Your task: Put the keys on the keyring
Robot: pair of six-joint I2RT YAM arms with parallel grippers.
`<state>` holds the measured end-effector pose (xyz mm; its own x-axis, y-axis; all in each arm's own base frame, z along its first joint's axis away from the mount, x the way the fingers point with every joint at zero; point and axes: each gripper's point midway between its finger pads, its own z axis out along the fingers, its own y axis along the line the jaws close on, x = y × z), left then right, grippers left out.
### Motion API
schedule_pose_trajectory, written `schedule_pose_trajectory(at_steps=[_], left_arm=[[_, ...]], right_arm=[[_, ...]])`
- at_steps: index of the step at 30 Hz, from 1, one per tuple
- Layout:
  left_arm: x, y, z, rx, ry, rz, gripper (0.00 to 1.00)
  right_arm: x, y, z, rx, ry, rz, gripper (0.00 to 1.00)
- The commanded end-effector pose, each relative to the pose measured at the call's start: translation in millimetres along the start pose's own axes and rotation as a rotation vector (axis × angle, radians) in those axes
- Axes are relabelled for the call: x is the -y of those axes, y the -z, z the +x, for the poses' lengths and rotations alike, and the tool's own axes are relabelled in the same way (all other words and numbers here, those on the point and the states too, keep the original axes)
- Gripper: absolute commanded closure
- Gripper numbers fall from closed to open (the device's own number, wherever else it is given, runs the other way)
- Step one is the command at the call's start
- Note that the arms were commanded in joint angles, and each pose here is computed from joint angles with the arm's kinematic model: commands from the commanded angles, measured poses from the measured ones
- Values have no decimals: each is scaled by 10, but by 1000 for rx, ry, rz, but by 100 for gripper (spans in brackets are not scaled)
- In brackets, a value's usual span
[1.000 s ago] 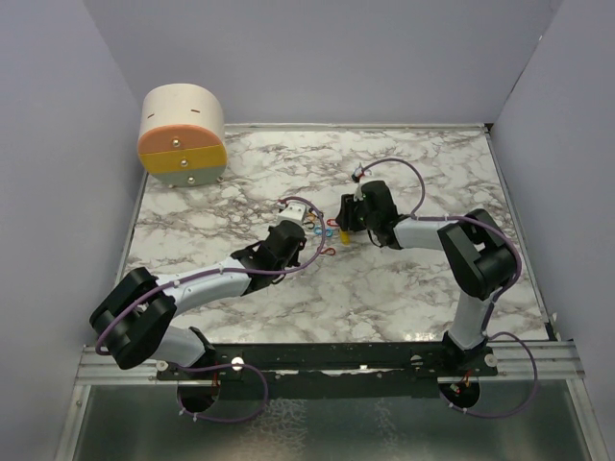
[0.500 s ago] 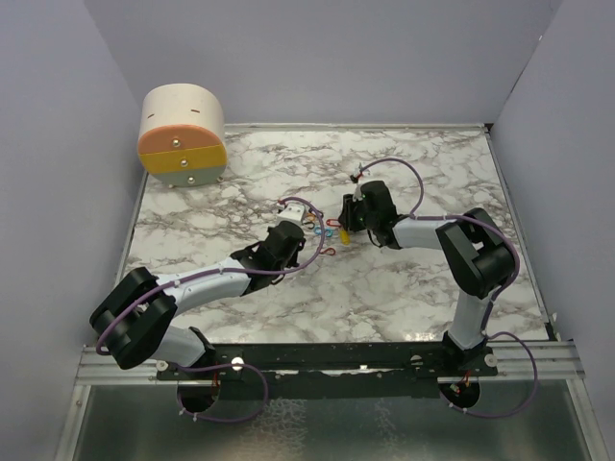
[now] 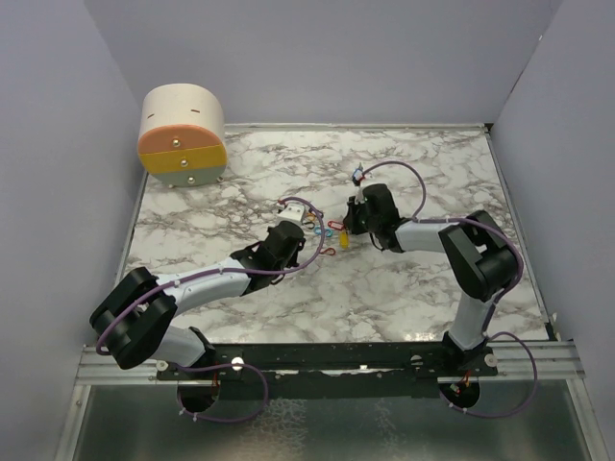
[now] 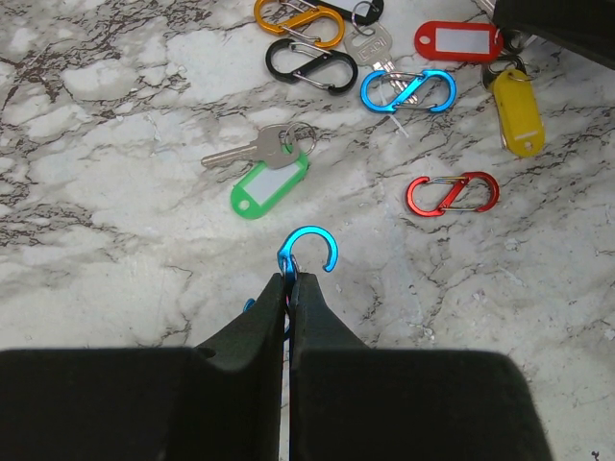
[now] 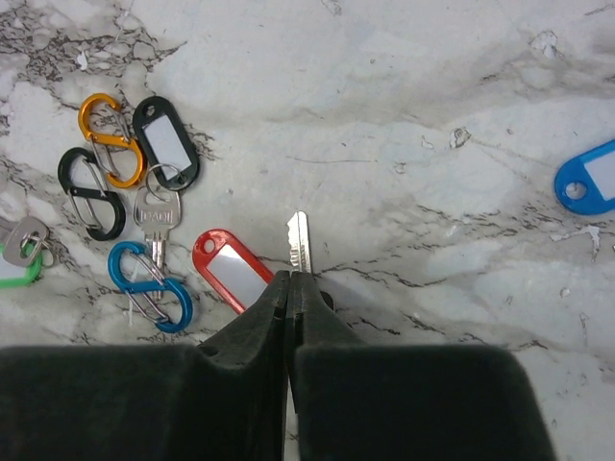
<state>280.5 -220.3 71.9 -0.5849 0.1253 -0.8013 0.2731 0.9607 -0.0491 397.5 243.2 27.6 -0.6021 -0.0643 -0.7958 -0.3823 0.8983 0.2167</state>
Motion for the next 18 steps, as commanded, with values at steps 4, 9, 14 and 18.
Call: schedule_pose_trajectory(at_steps=[4,9,14,18], left_arm=[[31,6,-30,12,18,23,100],[31,9,-23,10,20,23,100],[31,20,-31,13,23,24,100],[36,27,-30,13,25,29,100]], right_arm=[[66,251,-148,70,-12,44,100],[55,379,-160,65,-11,44,100],[44,449,-174,63,1,40,94],[22,401,-167,44,24,25,63]])
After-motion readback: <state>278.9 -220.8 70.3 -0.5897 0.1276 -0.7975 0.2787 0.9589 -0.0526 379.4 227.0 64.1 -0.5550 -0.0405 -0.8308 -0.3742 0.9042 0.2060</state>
